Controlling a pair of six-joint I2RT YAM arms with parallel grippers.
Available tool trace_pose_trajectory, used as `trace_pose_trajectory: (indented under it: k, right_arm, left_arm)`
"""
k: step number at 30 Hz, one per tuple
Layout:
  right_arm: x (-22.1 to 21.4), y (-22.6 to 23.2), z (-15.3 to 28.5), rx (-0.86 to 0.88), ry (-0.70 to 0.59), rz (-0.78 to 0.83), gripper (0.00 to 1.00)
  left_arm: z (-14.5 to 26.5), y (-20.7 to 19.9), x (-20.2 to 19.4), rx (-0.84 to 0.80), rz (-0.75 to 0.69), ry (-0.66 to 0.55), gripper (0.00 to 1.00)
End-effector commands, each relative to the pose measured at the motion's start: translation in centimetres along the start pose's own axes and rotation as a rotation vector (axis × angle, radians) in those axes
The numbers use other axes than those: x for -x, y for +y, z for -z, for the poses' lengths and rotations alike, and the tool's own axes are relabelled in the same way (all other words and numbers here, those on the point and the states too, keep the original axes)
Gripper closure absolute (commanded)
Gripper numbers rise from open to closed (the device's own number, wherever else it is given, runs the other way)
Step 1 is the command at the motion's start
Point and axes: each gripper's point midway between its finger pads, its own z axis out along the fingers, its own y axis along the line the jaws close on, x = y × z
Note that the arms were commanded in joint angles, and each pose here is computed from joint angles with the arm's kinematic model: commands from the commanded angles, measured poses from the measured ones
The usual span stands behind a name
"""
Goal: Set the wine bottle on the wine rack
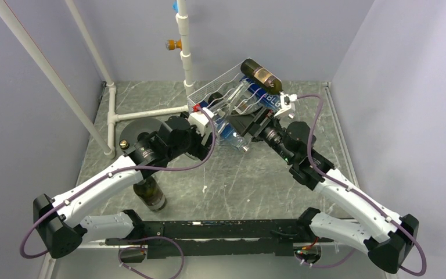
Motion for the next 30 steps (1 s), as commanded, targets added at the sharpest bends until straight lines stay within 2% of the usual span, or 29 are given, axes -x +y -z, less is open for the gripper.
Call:
trace_pose_trajectory:
  k: [1, 4, 7, 10, 15, 18, 22, 27, 30]
  right_arm:
    - [2.5, -1.3, 1.4, -0.106, -0.046, 0.178, 0.00]
    - [4.7, -4.0, 2.9, -0.233, -0.079, 0.468, 0.00]
    - [6.1, -5.3, 3.7, -0.260, -0.057, 0.863, 0.00]
    - [5.9, -6.4, 3.7, -0.247, 0.064, 1.203, 0.00]
    - [3.3, -8.7, 4.3, -0.093, 0.350, 1.719, 0.00]
    - [2.8, -10.3, 5.0, -0.046, 0.409, 1.960, 0.00]
    - [2.3, -9.3, 5.9, 0.071, 0.367, 2.133, 0.00]
    - [1.7, -10.0, 7.2, 0.142, 0.508, 2.221, 0.00]
    - [1.5, -10.4, 7.7, 0.155, 0.518, 2.273, 0.01]
  left_arm:
    - [3.1, 1.8, 8.0, 0.080, 0.044, -0.288, 1.00]
    - [3.3, 1.4, 8.3, 0.051, 0.041, -0.294, 1.00]
    - [3.1, 0.9, 8.2, 0.025, 0.035, -0.288, 1.00]
    - [2.7, 0.8, 8.0, 0.018, -0.021, -0.265, 1.00]
    - [1.8, -0.1, 7.3, -0.018, -0.063, -0.217, 1.00]
    - [1.4, -1.4, 7.0, -0.085, -0.087, -0.205, 1.00]
    - [0.7, -4.0, 6.2, -0.213, -0.129, -0.175, 1.00]
    - [-0.1, -6.5, 5.2, -0.328, -0.135, -0.125, 1.00]
    - [-0.5, -7.4, 4.6, -0.358, -0.152, -0.100, 1.00]
